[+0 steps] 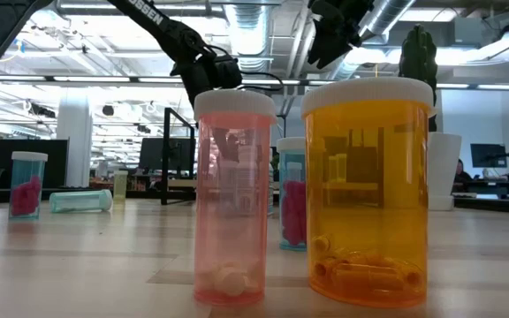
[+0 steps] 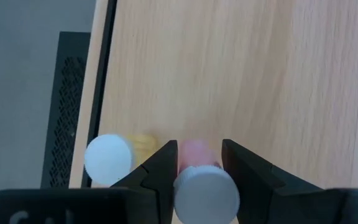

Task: Pick and place medicine bottles onto shelf by color
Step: Put the pink pill bottle on the shelf

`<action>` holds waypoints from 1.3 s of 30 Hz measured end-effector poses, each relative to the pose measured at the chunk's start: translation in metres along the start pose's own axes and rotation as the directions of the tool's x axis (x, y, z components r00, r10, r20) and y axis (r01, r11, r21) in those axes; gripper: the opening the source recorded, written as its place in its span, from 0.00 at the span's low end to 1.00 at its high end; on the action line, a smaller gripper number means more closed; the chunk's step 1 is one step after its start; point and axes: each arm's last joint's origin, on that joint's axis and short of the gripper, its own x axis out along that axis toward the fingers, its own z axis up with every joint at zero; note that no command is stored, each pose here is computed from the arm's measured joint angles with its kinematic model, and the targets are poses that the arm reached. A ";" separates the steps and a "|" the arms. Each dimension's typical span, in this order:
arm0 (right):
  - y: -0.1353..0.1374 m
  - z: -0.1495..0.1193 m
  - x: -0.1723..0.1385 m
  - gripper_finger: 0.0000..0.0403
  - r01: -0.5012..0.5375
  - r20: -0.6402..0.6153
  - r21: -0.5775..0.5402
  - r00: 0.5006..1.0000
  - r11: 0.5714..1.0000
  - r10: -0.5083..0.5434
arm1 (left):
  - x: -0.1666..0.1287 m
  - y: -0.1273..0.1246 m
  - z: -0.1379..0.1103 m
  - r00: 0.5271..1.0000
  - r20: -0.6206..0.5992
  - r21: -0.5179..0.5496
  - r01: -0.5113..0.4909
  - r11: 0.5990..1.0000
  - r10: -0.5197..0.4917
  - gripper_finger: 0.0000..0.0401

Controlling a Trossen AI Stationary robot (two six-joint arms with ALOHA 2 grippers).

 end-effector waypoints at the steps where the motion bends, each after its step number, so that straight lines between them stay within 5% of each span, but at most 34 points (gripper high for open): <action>1: 0.000 0.000 0.000 0.67 0.000 0.000 0.000 1.000 1.000 0.000 | 0.000 0.000 0.000 1.000 0.001 0.000 -0.001 1.000 0.001 0.28; 39: 0.000 0.000 0.000 0.67 0.000 0.000 0.000 1.000 1.000 0.000 | 0.008 0.005 -0.008 0.998 -0.059 0.007 0.006 1.000 -0.005 0.28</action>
